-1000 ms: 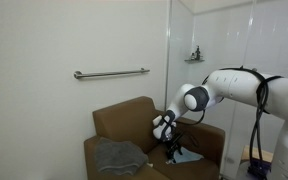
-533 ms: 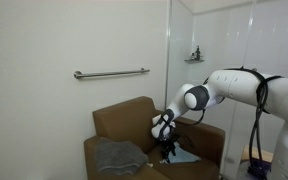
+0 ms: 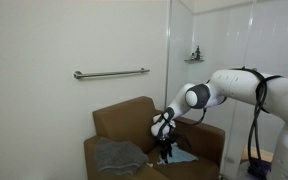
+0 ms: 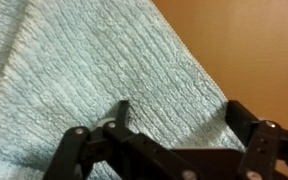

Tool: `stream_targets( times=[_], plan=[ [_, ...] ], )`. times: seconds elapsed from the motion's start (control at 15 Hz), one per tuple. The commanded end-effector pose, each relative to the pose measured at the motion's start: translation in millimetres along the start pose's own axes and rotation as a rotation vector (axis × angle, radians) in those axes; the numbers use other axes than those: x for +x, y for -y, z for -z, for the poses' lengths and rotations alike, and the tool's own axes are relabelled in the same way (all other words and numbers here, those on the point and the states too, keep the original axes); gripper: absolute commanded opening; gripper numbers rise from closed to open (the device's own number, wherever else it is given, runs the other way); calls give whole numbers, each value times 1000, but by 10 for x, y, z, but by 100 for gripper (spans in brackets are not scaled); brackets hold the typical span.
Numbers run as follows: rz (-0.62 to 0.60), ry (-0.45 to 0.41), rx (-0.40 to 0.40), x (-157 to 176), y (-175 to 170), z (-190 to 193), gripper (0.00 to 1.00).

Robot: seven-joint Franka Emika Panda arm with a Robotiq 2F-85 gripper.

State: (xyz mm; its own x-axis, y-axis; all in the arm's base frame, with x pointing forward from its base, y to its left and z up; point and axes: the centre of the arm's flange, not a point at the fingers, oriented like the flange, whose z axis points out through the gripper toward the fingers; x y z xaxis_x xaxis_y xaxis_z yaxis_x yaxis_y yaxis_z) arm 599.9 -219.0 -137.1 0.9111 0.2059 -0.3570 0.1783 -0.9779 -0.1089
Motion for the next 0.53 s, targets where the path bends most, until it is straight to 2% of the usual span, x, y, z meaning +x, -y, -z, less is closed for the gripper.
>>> stream_targets(
  times=[0.0,0.33,0.47],
  plan=[
    [39,-17,58,552,-325,-387,68],
    [38,-16,58,545,-352,-349,33],
    [35,-16,51,549,-348,-341,22]
  ],
)
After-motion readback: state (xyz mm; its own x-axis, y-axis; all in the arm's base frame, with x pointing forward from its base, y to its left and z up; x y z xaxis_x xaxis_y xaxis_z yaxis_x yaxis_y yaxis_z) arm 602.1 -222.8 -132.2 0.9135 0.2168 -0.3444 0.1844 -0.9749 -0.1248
